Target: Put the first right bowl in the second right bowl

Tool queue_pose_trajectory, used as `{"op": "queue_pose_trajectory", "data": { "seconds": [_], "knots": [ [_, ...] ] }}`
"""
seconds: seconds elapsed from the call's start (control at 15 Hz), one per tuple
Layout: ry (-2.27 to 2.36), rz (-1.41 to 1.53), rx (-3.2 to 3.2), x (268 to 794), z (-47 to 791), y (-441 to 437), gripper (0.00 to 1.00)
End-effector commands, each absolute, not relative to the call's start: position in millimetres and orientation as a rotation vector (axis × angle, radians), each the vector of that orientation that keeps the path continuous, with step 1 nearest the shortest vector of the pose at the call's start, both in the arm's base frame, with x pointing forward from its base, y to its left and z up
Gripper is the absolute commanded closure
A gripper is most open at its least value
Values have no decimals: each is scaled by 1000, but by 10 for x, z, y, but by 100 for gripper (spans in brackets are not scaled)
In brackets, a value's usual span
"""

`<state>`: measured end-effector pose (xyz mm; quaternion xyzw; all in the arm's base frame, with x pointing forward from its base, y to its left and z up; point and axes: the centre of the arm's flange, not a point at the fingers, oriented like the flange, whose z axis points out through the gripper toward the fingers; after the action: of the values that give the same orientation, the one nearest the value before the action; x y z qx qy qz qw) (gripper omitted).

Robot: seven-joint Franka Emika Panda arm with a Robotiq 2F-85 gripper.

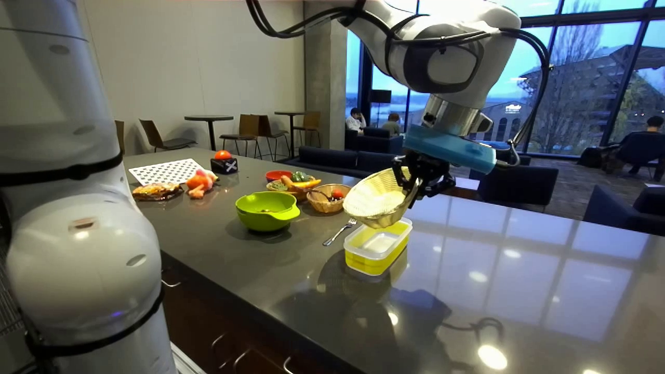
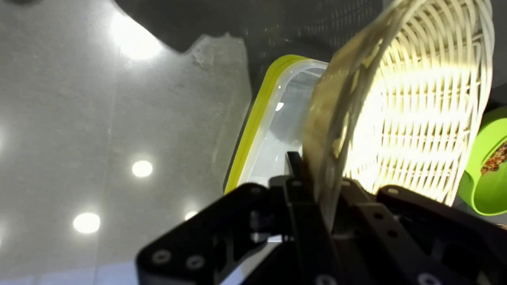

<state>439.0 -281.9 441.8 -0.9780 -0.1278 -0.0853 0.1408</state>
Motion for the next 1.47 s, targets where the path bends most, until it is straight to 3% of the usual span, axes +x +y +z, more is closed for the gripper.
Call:
{"op": "queue_pose_trajectory", "data": {
  "seconds": [0.0, 0.73, 1.4],
  "knots": [
    [-357, -235, -2781, 4696, 4490, -2917, 98],
    [-245, -95, -2718, 5303, 4290, -2821, 98],
    [-119, 27, -2643, 5488, 3885, -2915, 98]
  ]
}}
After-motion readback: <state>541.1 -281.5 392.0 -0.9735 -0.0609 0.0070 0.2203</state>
